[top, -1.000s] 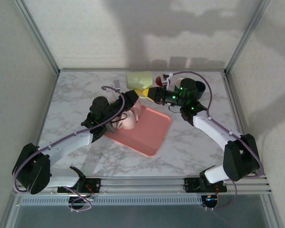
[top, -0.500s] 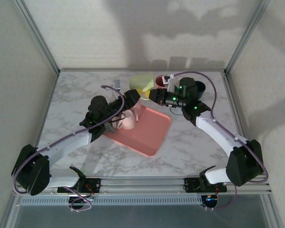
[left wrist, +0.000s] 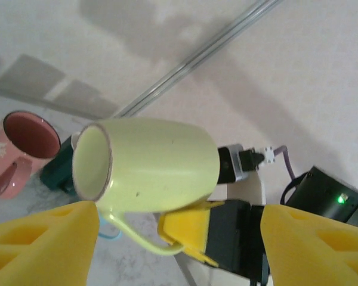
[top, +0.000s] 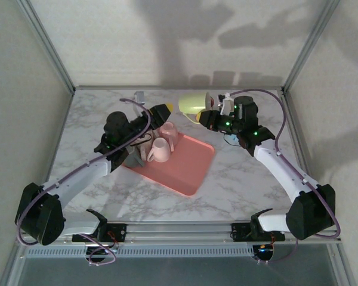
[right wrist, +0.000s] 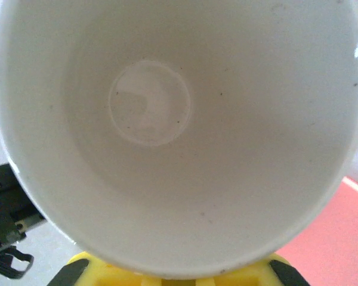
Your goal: Turn the mug right side up
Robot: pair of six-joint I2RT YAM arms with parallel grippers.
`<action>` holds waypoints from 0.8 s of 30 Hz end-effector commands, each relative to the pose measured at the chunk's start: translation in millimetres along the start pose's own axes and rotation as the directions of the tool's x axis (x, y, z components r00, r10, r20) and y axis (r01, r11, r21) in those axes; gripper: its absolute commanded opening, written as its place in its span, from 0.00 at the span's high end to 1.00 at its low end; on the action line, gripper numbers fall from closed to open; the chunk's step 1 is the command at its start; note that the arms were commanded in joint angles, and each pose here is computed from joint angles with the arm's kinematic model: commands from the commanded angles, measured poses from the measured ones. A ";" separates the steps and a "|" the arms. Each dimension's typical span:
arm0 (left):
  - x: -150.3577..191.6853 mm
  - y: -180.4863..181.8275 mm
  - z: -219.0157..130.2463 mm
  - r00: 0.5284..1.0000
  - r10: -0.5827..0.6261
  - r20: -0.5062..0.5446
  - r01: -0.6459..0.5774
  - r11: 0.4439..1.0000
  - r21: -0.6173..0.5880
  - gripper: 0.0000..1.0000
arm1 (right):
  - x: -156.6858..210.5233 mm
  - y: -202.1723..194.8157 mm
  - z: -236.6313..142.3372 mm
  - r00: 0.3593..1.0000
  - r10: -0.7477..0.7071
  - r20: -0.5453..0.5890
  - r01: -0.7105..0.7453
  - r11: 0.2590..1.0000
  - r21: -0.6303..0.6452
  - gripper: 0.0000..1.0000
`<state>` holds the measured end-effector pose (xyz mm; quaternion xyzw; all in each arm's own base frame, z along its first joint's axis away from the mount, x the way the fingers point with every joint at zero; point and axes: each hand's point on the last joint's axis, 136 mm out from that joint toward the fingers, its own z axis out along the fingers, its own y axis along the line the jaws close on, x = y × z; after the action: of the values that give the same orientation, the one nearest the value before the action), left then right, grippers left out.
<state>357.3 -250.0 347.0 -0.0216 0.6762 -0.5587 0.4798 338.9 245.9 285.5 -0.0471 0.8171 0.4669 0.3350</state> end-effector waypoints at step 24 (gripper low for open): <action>6.8 33.1 -13.6 0.977 0.176 -0.124 -0.197 0.962 -0.189 0.29 | -40.7 -61.8 -78.7 0.966 -0.258 0.032 0.199 0.813 0.547 1.00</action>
<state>361.4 -240.6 316.9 0.0064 0.7345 -0.4851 0.4745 350.9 172.1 251.8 -0.0267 0.8972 0.2497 0.3633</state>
